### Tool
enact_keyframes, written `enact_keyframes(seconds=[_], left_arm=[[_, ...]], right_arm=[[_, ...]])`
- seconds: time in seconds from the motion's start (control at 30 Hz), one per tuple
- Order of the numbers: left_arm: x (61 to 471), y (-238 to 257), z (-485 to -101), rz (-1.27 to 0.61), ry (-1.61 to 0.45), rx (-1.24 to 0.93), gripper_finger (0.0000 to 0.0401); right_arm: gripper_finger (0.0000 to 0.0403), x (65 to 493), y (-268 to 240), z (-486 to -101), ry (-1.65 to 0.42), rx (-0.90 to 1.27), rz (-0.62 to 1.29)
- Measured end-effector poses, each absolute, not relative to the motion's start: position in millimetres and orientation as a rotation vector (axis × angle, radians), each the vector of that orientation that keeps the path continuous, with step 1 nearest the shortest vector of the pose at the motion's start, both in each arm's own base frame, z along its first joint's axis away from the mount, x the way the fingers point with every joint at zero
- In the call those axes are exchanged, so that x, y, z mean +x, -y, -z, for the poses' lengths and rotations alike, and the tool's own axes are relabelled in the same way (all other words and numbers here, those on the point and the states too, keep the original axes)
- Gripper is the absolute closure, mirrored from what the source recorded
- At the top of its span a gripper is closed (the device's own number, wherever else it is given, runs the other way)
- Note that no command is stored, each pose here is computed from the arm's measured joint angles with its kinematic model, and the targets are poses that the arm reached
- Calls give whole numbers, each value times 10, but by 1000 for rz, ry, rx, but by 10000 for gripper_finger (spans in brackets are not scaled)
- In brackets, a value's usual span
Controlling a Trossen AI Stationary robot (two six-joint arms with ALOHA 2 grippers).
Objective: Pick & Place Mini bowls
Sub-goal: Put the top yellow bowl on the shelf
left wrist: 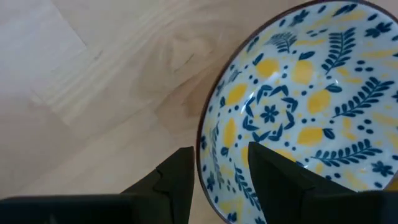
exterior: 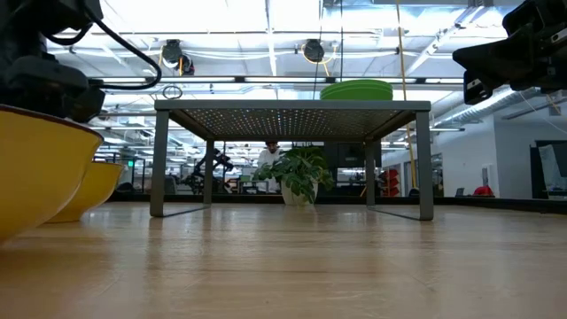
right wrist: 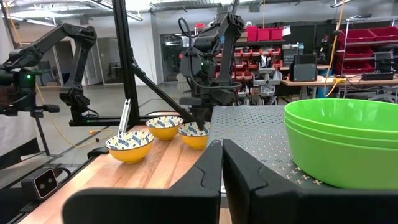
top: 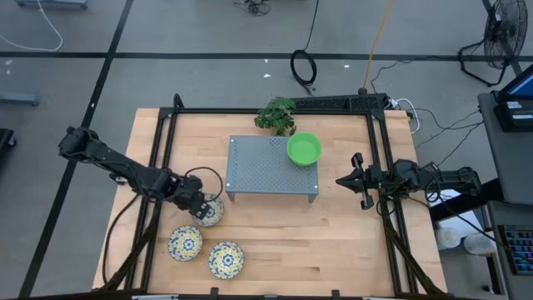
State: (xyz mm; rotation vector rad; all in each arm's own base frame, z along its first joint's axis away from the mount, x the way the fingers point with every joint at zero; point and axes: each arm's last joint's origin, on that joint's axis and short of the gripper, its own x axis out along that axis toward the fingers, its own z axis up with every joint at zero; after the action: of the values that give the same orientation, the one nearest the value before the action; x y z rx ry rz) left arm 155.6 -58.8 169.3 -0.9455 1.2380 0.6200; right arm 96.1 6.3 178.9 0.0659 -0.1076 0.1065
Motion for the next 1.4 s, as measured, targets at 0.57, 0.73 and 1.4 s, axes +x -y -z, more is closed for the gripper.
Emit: enact_keyframes(seconds=[0.57, 0.73, 1.4], left_arm=[[1598, 458, -1695, -501, -1209, -613, 249], [1599, 453, -1695, -360, -1245, -422, 249], [1607, 443, -1698, -248, -1247, -210, 267]], right_arm=[[403, 961, -63, -1789, 108, 66, -106], [403, 961, -63, -1789, 108, 66, -107], [403, 961, -63, -1789, 108, 66, -106]])
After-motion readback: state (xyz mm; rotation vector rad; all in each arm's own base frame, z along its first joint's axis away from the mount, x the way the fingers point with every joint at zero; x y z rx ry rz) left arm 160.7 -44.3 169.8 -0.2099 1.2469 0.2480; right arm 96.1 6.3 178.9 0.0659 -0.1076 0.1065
